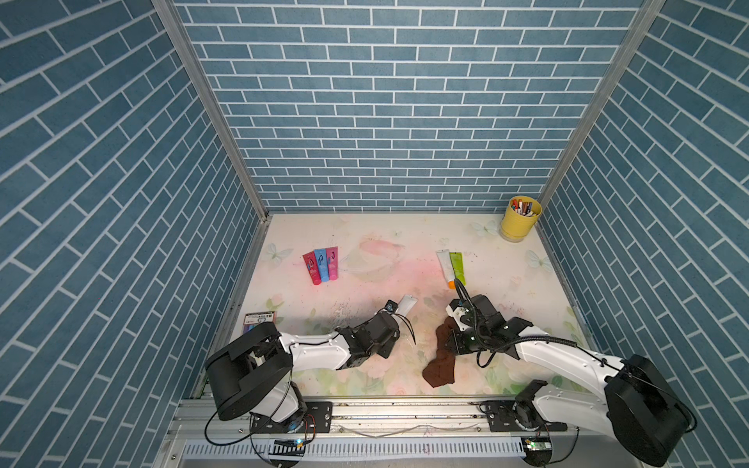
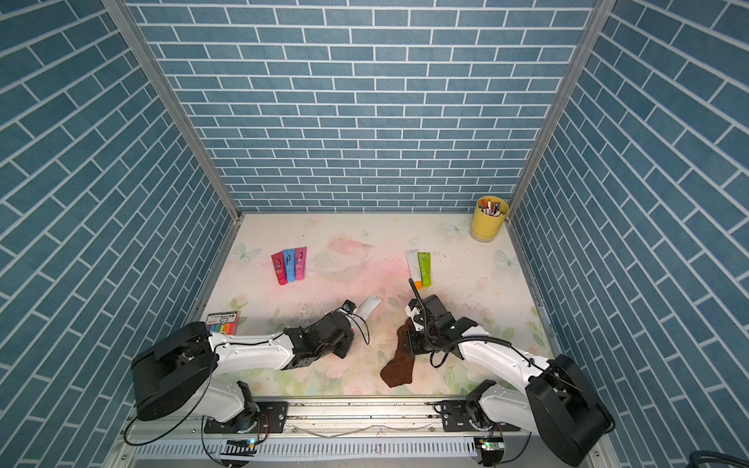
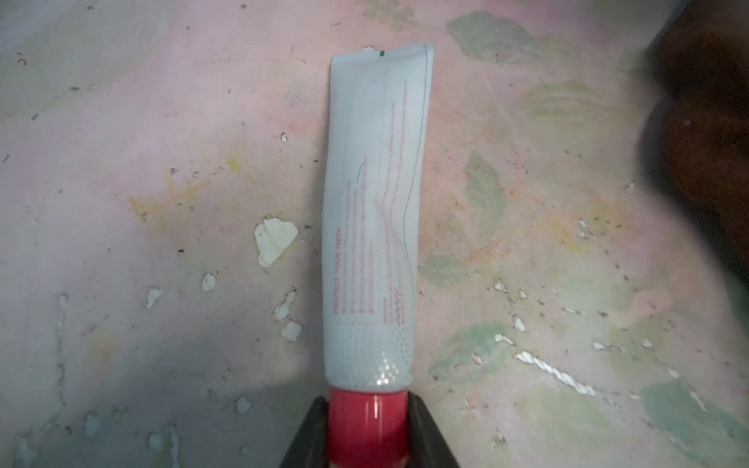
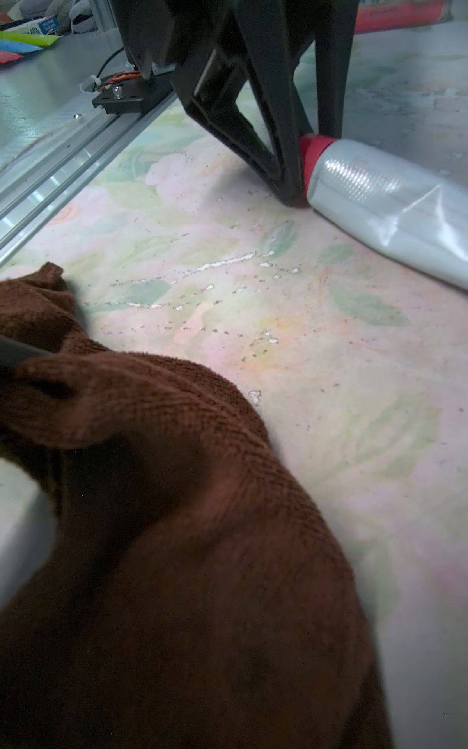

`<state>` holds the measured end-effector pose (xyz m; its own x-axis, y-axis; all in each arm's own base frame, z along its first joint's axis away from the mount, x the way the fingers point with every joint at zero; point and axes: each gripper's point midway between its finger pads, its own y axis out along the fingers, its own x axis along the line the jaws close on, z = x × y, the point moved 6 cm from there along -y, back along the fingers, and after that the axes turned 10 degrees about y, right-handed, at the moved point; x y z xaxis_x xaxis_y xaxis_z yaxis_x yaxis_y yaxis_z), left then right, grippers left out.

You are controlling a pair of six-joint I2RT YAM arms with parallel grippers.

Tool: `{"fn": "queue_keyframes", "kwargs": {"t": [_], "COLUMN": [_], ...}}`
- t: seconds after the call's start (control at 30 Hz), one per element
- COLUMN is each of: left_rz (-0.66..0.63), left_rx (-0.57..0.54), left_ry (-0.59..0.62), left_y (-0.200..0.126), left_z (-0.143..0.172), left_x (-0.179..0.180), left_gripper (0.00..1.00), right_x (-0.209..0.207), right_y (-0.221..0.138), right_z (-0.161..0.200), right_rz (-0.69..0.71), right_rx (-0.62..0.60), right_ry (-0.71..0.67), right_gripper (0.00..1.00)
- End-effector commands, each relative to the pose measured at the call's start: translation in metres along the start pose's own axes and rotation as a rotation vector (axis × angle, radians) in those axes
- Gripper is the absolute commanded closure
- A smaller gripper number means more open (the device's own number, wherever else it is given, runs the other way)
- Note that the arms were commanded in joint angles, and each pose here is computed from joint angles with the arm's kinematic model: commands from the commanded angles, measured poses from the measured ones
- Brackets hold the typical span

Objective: Wipe the surface of the toothpaste tube
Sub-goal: Move the toothpaste to the center of the board.

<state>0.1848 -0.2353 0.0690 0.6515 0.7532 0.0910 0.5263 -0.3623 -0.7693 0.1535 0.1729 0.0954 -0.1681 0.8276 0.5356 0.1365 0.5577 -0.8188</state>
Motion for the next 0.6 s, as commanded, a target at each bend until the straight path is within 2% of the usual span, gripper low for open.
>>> {"fn": "queue_keyframes", "kwargs": {"t": [0.0, 0.13, 0.33, 0.57], "left_rz": [0.062, 0.138, 0.202, 0.213], "left_rx": [-0.059, -0.099, -0.125, -0.174], "left_ry": [0.073, 0.137, 0.209, 0.201], "left_y": [-0.004, -0.007, -0.009, -0.017], "left_z": [-0.013, -0.021, -0.020, -0.022], "left_x": [-0.018, -0.037, -0.047, -0.047], "left_gripper": [0.85, 0.87, 0.86, 0.88], "right_x": [-0.005, -0.004, 0.012, 0.026], "right_y": [-0.008, -0.017, -0.024, 0.004], "right_z": [0.002, -0.008, -0.036, -0.063], "right_rz": [0.049, 0.121, 0.162, 0.162], "right_rx": [-0.027, -0.064, -0.099, -0.054], "right_ry": [-0.041, -0.057, -0.104, -0.125], "right_gripper": [1.00, 1.00, 1.00, 1.00]}}
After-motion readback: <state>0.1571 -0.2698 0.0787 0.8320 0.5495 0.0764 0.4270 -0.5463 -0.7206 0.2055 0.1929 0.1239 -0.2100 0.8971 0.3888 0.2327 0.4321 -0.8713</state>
